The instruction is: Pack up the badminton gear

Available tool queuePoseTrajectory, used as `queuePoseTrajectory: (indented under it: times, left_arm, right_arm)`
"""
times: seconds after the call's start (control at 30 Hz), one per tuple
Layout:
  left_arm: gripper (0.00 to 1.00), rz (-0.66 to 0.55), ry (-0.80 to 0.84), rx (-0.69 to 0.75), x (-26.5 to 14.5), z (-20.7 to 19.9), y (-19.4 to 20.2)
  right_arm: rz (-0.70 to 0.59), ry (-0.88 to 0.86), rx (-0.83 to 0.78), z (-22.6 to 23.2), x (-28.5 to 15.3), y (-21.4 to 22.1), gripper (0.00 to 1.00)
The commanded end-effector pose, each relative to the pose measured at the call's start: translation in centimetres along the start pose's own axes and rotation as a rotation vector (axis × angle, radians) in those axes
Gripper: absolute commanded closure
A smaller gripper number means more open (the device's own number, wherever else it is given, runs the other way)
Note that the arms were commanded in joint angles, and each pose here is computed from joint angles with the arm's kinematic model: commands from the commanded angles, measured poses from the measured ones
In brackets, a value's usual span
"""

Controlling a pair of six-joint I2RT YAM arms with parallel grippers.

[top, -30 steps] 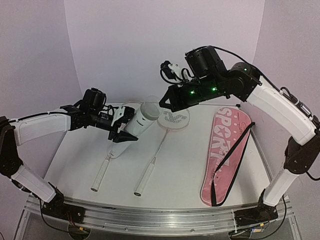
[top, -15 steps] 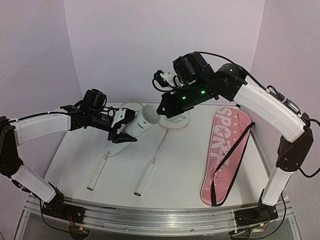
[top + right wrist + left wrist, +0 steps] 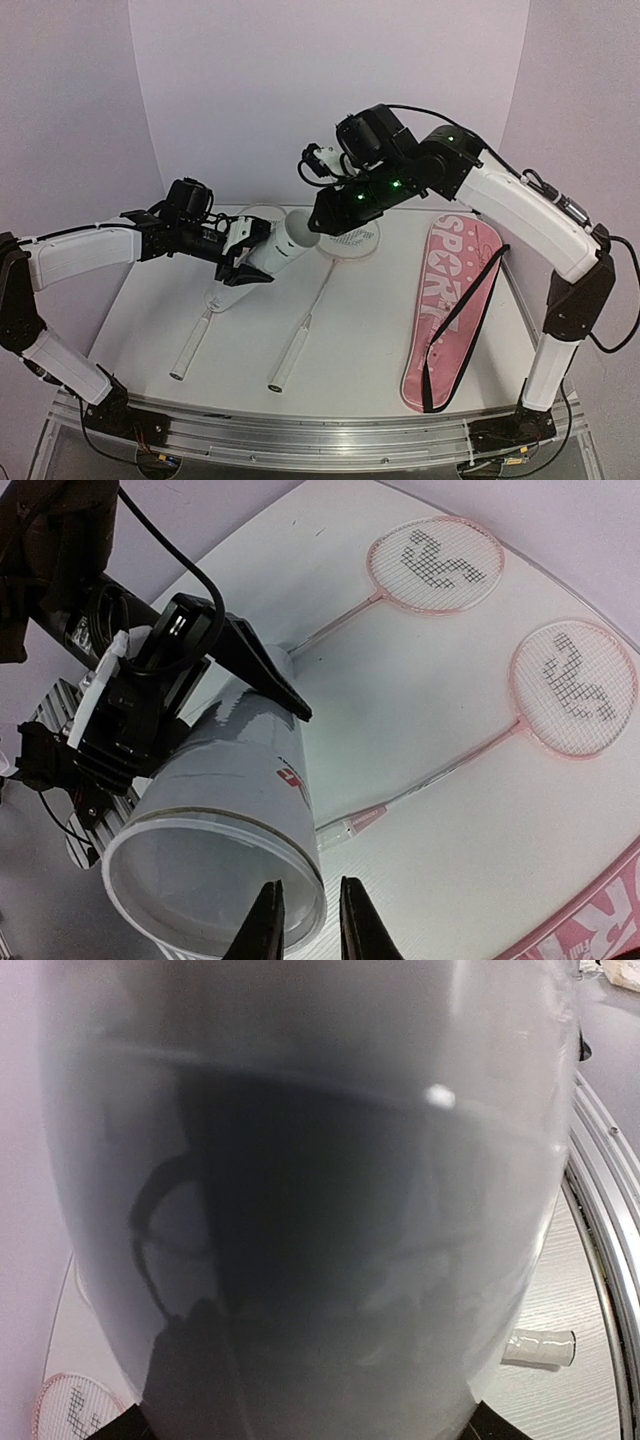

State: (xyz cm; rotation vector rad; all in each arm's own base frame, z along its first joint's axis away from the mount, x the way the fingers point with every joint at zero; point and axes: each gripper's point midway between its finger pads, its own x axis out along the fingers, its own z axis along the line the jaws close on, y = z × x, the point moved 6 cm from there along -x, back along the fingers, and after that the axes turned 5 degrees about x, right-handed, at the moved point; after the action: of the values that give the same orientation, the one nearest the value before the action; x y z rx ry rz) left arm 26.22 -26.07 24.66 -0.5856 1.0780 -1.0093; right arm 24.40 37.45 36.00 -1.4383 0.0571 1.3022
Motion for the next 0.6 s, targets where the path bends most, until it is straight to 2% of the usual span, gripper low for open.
queuePoseTrajectory:
  times: [0.0, 0.1, 0.3, 0.57]
  left_arm:
    - [0.97, -0.084, 0.002, 0.046, -0.4, 0.8, -2.3]
    - [0.97, -0.098, 0.006, 0.055, -0.5, 0.6, -2.5]
    - [0.97, -0.122, 0.02, 0.108, -0.7, 0.2, -2.7]
    - [0.97, -0.183, 0.001, 0.167, -1.0, 0.5, -3.8]
  right_arm:
    - [0.023, -0.008, -0.013, 0.2, 0.5, 0.1, 0.73]
    - [0.024, 0.002, -0.013, 0.1, 0.7, 0.2, 0.69]
    - [0.01, 0.021, -0.031, 0.0, 1.1, -0.3, 0.53]
    - [0.068, 0.021, -0.038, -0.3, 3.4, 1.0, 0.51]
